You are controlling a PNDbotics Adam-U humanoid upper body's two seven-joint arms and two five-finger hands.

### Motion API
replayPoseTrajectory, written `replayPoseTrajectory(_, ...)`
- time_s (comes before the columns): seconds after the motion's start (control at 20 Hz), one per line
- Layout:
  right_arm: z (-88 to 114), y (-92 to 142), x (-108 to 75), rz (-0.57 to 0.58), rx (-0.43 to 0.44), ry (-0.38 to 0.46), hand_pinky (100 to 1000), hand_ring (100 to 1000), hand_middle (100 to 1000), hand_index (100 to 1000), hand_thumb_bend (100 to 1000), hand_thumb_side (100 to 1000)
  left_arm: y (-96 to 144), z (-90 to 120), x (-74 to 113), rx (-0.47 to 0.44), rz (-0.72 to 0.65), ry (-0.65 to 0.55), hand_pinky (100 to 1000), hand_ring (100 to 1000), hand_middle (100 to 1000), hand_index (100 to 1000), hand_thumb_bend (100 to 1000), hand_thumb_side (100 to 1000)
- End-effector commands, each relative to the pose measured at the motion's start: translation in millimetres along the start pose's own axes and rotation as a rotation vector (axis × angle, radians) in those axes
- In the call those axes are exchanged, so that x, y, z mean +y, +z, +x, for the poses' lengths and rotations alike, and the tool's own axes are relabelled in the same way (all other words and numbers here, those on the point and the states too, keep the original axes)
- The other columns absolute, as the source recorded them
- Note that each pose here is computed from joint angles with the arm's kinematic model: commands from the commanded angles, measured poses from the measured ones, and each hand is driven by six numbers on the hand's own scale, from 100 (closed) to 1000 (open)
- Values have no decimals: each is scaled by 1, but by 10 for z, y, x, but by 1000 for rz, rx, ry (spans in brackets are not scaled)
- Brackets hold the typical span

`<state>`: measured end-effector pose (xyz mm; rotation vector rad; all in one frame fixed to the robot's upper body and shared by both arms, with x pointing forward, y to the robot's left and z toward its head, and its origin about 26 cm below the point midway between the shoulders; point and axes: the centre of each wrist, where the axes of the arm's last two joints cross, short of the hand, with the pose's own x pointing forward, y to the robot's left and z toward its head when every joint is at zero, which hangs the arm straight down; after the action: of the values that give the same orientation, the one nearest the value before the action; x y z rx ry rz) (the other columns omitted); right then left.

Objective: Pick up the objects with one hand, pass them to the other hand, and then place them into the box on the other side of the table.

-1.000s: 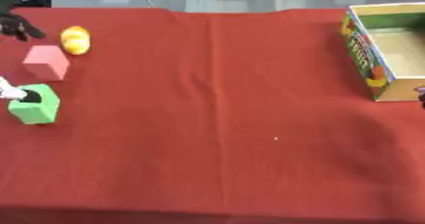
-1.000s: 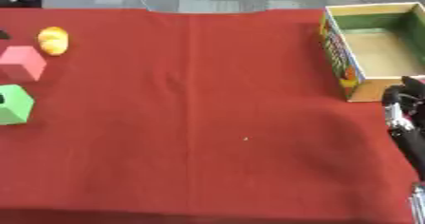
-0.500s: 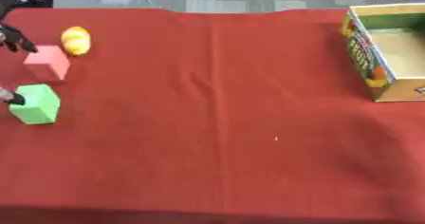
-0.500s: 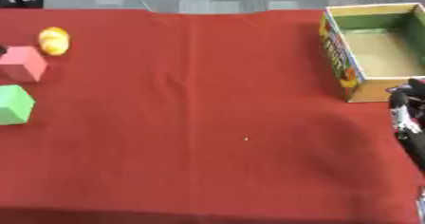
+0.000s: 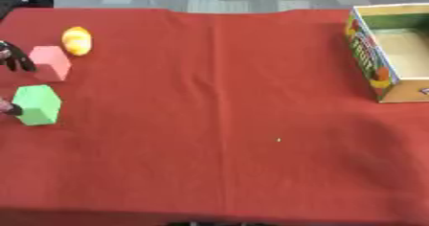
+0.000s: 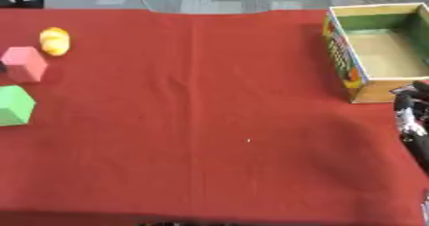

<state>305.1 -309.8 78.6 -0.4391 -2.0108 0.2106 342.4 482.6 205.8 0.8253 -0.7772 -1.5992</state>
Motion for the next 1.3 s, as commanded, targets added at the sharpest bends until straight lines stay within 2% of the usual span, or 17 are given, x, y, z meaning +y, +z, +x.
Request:
replayPoseTrajectory(0.05, 39, -36, -62, 3, -20, 14, 742, 713, 703, 852, 248, 618, 46, -72, 48, 32, -5, -11, 820, 761, 762, 857, 574, 301)
replayPoseTrajectory(0.5, 35, -34, -58, 5, -19, 9, 743, 712, 708, 852, 251, 620, -45, -156, -154, 81, -36, 21, 802, 724, 720, 824, 502, 295)
replayPoseTrajectory(0.65, 34, -34, -60, 5, -19, 8, 743, 712, 709, 852, 251, 621, -46, -179, -179, 83, -2, 34, 770, 629, 612, 739, 435, 286)
replayPoseTrajectory(0.8, 33, -33, -60, 6, -19, 8, 743, 711, 708, 851, 251, 620, -25, -169, -141, 65, 68, 50, 756, 571, 544, 668, 412, 285)
replayPoseTrajectory(1.1, 69, -69, -75, 18, -40, 22, 744, 711, 709, 850, 260, 612, 115, 4, 119, -60, 279, 110, 755, 560, 527, 639, 444, 301)
replayPoseTrajectory(1.3, 222, -207, -54, 81, -121, 59, 748, 715, 713, 854, 271, 603, 199, 252, 285, -217, 441, 174, 754, 564, 528, 633, 479, 315)
